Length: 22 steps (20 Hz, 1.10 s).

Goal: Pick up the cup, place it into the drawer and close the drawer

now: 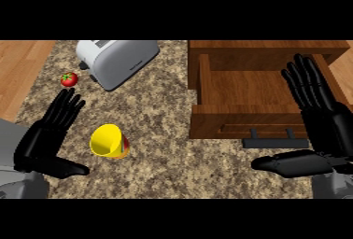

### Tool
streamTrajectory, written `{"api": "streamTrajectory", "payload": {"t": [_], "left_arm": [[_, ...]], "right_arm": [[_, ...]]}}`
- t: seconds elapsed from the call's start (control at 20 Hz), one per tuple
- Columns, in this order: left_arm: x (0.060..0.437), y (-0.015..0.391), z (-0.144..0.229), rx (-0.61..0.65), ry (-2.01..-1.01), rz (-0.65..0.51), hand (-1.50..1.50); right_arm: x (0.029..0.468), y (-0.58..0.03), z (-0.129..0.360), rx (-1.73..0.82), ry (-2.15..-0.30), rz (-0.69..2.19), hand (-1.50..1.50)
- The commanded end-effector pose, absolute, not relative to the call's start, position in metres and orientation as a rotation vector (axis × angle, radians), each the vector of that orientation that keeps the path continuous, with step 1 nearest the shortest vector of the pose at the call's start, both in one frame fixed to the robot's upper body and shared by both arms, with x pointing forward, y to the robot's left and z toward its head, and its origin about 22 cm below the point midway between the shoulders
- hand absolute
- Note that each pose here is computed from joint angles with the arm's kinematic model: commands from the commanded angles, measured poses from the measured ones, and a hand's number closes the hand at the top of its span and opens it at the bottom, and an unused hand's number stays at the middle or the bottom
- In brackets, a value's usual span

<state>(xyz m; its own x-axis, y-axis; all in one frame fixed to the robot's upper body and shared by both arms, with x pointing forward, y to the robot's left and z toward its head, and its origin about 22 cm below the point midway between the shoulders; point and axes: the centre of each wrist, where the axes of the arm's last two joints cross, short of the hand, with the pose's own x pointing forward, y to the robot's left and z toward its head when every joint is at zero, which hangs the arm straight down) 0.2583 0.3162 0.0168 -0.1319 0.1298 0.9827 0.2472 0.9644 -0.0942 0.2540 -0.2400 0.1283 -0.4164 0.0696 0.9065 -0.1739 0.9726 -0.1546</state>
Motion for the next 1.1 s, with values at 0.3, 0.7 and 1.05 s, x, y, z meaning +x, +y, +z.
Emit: {"api": "streamTrajectory", "payload": {"t": [0.3, 0.7, 1.05], "left_arm": [[0.258, 0.331, -0.058, -0.228, -1.627, -0.098, -1.5], [0.265, 0.33, -0.095, -0.191, -1.59, -0.115, -1.5], [0.257, 0.347, -0.133, -0.157, -1.627, -0.096, -1.5]], "right_arm": [[0.255, -0.256, 0.138, 0.072, -2.008, 0.243, -1.5], [0.262, -0.234, 0.148, 0.037, -2.005, 0.249, -1.5], [0.276, -0.244, 0.146, 0.07, -2.009, 0.26, -1.5]]}}
